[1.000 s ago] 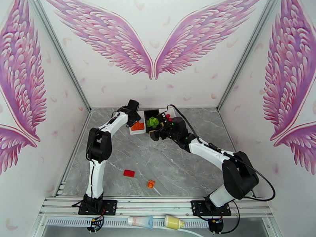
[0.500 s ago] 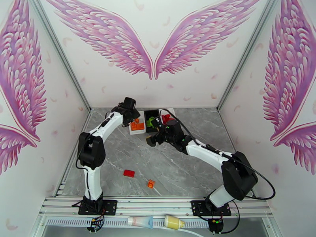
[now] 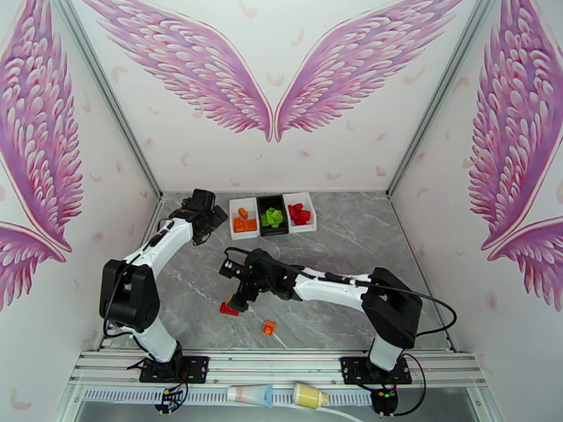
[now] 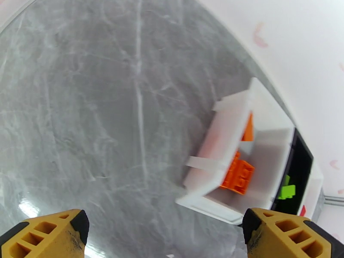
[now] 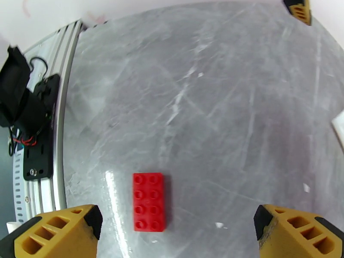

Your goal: Sort the legos into containers by color

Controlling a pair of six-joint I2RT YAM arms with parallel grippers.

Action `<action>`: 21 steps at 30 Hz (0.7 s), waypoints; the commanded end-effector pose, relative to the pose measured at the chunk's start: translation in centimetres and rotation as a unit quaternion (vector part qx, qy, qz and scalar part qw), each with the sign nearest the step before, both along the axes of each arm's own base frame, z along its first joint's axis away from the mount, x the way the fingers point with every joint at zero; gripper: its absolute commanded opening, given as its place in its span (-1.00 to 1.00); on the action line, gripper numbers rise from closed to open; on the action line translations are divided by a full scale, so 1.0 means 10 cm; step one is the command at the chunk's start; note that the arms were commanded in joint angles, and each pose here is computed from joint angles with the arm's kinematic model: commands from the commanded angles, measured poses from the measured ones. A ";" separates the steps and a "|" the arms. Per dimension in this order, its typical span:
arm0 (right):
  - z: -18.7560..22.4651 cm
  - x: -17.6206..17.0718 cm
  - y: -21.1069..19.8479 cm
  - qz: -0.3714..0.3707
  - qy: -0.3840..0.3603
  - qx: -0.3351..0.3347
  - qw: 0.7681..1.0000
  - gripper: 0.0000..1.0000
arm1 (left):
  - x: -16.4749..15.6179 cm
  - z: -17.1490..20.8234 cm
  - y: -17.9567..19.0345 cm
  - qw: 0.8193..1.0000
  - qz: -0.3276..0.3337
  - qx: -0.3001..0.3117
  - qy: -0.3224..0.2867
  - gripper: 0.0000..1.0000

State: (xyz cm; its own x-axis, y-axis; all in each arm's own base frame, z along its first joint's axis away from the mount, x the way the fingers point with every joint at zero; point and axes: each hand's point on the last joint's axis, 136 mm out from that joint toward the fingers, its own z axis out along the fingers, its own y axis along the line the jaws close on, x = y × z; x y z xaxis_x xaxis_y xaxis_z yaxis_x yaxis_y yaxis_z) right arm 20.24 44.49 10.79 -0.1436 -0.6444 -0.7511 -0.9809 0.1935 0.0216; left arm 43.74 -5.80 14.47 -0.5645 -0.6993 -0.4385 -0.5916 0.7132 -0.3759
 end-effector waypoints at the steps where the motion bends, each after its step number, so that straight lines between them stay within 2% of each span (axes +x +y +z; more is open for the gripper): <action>1: -0.23 -0.09 0.05 0.025 -0.042 -0.068 0.997 0.98 | -0.06 0.17 0.09 1.000 0.002 -0.002 -0.023 0.98; 4: -0.40 -0.15 0.10 0.037 -0.055 -0.097 0.993 0.98 | -0.07 0.19 0.15 1.000 0.000 -0.001 -0.025 0.99; 12: -0.63 -0.17 0.20 0.033 -0.016 -0.114 0.993 1.00 | -0.14 0.08 0.22 1.000 -0.001 0.003 -0.014 0.98; 21: -0.84 -0.23 0.23 0.038 0.021 -0.123 0.991 0.88 | -0.19 0.01 0.24 1.000 -0.007 0.008 -0.008 0.98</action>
